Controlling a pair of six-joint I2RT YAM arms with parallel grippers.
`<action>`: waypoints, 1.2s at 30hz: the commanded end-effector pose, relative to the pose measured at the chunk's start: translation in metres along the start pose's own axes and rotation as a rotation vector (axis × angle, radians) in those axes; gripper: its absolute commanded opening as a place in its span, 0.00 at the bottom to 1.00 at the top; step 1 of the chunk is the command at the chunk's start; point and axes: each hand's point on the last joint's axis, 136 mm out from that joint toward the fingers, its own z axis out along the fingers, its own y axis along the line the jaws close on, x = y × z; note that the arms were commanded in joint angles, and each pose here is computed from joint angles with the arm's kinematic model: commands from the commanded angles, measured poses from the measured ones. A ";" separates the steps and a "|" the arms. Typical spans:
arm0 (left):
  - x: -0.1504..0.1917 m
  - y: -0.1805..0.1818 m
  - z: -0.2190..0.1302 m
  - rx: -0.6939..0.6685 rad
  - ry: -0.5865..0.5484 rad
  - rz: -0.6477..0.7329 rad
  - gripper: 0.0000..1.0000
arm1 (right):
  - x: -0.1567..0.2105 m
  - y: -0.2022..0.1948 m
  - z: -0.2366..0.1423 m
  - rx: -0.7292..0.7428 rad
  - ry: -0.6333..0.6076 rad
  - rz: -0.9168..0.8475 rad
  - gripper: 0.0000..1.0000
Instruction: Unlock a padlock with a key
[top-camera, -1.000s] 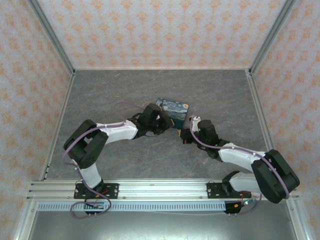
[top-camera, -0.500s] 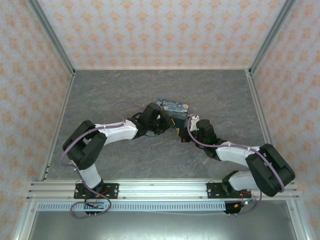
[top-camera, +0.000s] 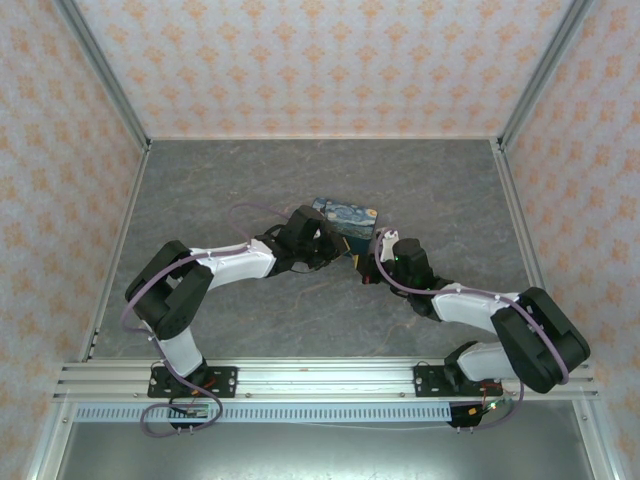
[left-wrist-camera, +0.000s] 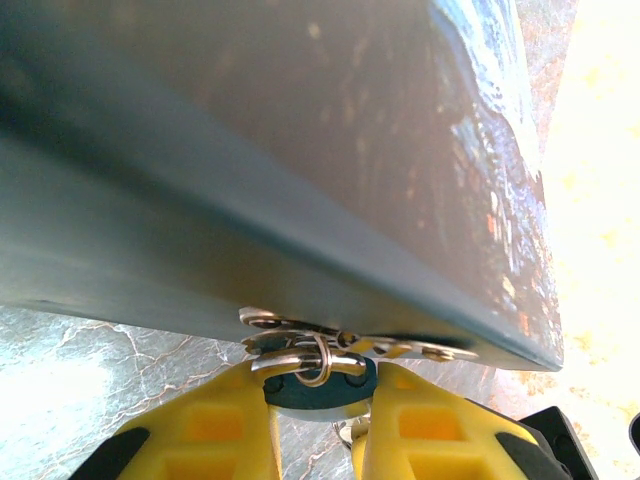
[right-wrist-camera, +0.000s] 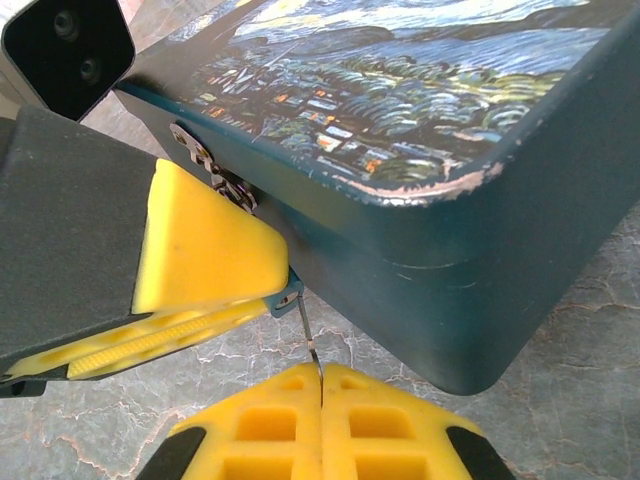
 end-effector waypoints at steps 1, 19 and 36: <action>-0.002 -0.028 -0.010 0.064 -0.006 0.018 0.17 | -0.007 0.007 0.002 -0.029 -0.028 -0.003 0.00; -0.003 -0.024 -0.007 0.052 -0.008 0.012 0.17 | -0.005 0.009 0.002 -0.048 -0.028 0.006 0.00; -0.003 -0.020 -0.005 0.038 -0.010 0.012 0.17 | -0.002 0.010 -0.001 -0.055 -0.027 0.007 0.00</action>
